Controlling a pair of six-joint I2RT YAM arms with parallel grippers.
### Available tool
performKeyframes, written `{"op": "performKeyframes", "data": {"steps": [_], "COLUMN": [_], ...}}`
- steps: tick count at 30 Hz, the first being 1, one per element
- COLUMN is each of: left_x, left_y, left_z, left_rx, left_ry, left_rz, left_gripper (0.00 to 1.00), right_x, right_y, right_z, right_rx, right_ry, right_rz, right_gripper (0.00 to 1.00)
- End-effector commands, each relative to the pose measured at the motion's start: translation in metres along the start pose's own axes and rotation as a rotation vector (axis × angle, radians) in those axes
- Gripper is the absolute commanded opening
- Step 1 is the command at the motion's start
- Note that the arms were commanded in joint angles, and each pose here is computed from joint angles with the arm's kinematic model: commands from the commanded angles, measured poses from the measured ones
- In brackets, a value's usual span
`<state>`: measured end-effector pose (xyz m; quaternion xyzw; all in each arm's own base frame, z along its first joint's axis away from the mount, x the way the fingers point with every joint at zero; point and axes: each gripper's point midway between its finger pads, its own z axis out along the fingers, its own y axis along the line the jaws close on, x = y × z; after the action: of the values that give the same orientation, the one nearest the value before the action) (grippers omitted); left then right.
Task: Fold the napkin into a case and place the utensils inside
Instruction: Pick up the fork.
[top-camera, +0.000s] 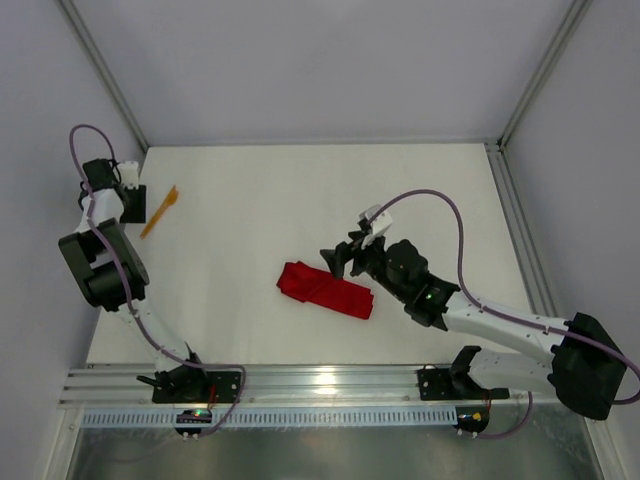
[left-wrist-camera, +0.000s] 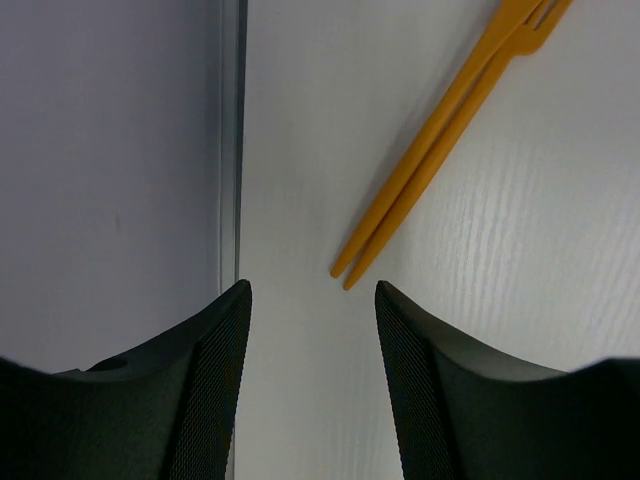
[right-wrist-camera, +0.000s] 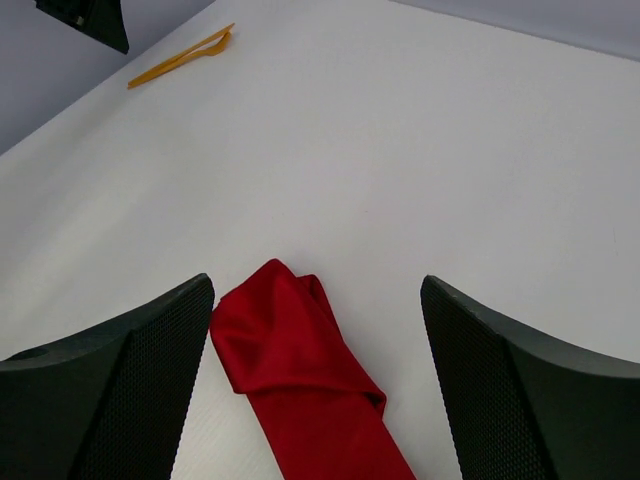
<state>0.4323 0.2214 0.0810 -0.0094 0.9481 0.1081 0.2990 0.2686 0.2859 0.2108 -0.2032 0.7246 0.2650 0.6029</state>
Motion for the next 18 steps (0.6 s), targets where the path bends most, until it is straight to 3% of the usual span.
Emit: {"op": "performKeyframes", "data": {"steps": [1,9,18], "left_x": [-0.012,-0.014,0.002], "left_y": [0.011,0.008,-0.035], "left_z": [0.001,0.033,0.022], "left_rx": [-0.031,0.039,0.238], "left_ry": [-0.018,0.02,-0.002], "left_rz": [-0.002,0.031,0.084], "left_gripper": [0.55,0.51,0.41], "right_x": [-0.048,-0.037,-0.022], "right_y": [0.001,-0.003,0.004], "right_z": [-0.006,0.007,0.022], "right_rx": [-0.056,-0.074,-0.109], "right_ry": [-0.217,-0.16,-0.081], "right_rz": [0.122,0.098,0.06], "right_gripper": [0.89,0.89,0.88]}}
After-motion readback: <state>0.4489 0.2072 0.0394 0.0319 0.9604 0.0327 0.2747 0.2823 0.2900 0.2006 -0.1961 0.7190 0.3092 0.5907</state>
